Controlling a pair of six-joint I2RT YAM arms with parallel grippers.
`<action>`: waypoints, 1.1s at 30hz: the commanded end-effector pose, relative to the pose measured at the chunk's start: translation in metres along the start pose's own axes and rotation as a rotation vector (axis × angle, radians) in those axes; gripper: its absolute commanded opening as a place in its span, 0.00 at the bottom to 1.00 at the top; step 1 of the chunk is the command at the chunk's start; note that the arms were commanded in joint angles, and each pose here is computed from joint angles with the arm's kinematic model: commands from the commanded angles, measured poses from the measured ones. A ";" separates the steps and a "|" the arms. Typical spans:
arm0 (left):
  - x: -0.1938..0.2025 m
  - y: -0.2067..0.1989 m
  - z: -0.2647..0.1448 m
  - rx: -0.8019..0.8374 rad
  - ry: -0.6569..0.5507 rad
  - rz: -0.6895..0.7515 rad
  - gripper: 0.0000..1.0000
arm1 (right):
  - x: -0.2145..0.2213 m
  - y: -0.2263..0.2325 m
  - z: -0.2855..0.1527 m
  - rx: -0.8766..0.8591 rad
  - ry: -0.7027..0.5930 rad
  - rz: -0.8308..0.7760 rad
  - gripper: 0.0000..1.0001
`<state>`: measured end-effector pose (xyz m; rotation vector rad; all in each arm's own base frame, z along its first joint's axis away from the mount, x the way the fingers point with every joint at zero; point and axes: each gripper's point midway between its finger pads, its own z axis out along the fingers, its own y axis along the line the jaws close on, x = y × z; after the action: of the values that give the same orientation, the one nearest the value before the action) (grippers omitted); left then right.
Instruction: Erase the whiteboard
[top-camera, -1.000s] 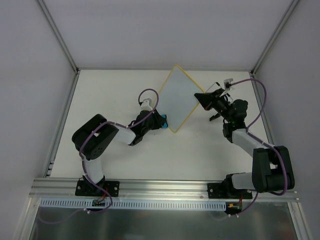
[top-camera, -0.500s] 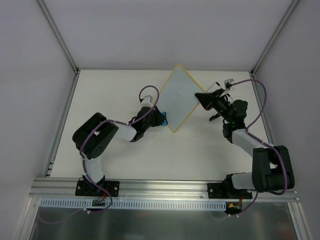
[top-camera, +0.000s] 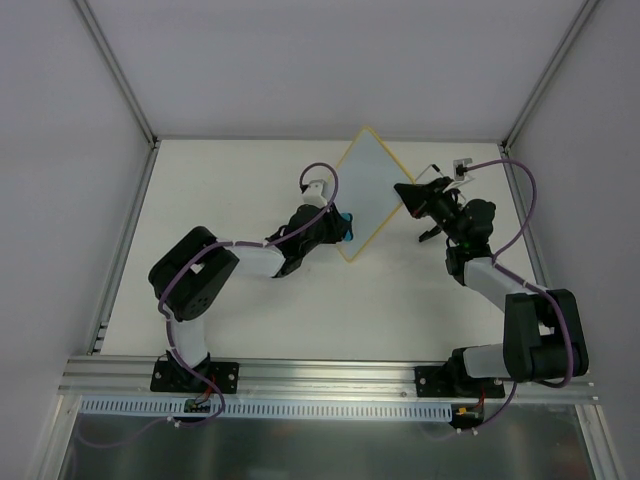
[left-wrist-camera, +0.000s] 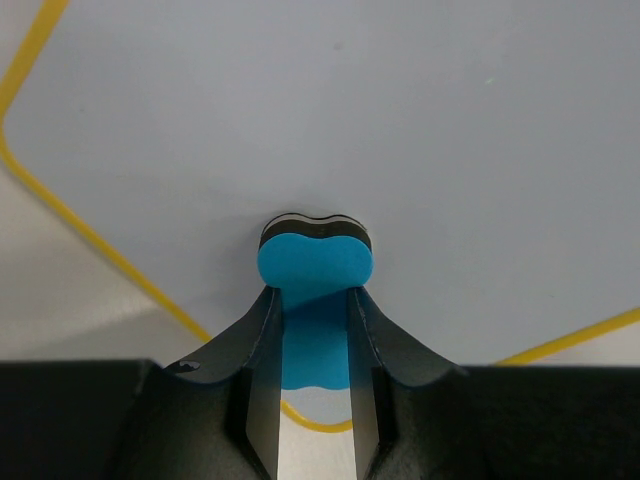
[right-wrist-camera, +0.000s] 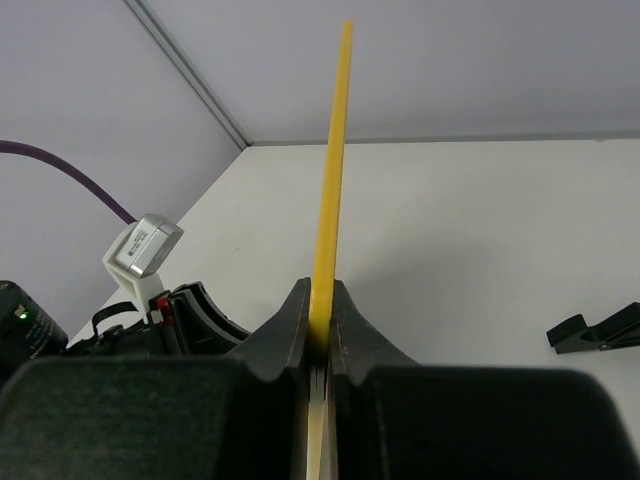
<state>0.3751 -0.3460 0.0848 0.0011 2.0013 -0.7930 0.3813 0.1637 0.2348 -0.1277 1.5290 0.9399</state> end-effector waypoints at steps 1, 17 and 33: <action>-0.016 -0.099 -0.005 0.294 -0.026 0.062 0.00 | 0.094 0.032 -0.025 -0.168 0.338 0.138 0.00; -0.014 -0.163 -0.023 0.474 0.041 0.343 0.00 | 0.100 0.026 -0.028 -0.146 0.361 0.126 0.00; -0.059 -0.026 0.009 0.019 0.010 0.193 0.00 | 0.098 0.030 -0.033 -0.161 0.362 0.110 0.00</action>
<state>0.3747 -0.4005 0.1704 0.3542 1.8698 -0.8263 0.3777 0.1621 0.2096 -0.0422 1.6393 0.9924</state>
